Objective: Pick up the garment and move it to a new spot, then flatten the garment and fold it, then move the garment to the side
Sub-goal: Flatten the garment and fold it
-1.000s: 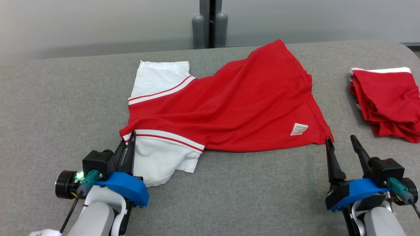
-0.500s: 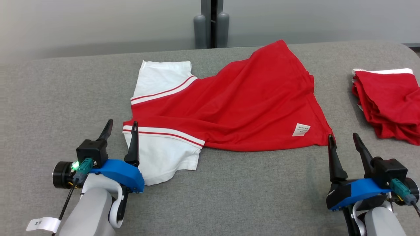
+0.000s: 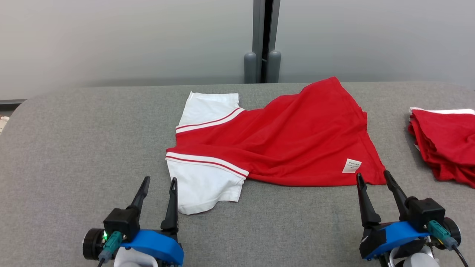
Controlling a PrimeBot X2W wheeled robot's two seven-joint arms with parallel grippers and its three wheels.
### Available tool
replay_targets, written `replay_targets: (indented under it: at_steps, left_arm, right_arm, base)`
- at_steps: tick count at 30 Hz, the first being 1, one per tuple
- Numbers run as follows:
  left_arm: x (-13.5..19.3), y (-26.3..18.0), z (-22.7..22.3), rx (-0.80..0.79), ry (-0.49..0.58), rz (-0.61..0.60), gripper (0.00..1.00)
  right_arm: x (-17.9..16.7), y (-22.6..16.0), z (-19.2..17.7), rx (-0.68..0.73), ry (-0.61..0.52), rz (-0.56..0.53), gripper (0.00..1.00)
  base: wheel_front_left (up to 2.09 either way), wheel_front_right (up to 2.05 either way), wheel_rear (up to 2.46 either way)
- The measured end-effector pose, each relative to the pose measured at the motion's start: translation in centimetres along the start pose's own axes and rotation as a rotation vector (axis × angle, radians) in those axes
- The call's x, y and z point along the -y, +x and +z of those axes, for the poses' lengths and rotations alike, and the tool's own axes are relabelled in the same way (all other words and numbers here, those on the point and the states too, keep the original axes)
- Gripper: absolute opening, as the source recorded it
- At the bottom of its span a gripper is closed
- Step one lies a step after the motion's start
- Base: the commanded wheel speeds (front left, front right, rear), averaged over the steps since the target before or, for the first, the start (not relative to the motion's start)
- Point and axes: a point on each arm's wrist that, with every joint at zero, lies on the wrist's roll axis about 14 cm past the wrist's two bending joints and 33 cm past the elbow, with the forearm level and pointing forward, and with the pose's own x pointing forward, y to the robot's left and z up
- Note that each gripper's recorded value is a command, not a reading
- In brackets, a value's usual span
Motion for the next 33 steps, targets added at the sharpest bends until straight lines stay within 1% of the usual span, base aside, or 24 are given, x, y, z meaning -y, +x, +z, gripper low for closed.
replay_targets:
  at_steps: [3, 7, 19, 28, 33]
  left_arm:
    - [0.5, -1.2, -0.4, -0.001, -0.029, 0.010, 1.00]
    - [0.9, -2.5, -1.0, -0.013, -0.034, 0.016, 1.00]
    - [0.3, -3.2, -1.0, -0.005, -0.058, 0.058, 1.00]
    - [0.2, -3.7, -1.5, -0.018, -0.056, 0.064, 1.00]
    - [0.4, -4.0, -3.4, -0.084, -0.058, 0.054, 1.00]
  right_arm:
    - [-0.2, -0.6, 0.0, 0.002, 0.009, 0.004, 1.00]
    - [-0.8, -1.3, -0.3, -0.007, 0.020, 0.019, 1.00]
    - [-1.3, -1.9, -0.5, -0.013, 0.036, 0.031, 1.00]
    - [-1.6, -1.8, -0.6, -0.017, 0.039, 0.040, 1.00]
    - [-1.7, -1.8, -1.0, -0.028, 0.039, 0.042, 1.00]
  base:
    - [0.00, 0.00, 0.00]
    - [0.00, 0.00, 0.00]
    - [0.00, 0.00, 0.00]
    - [0.00, 0.00, 0.00]
    - [0.00, 0.00, 0.00]
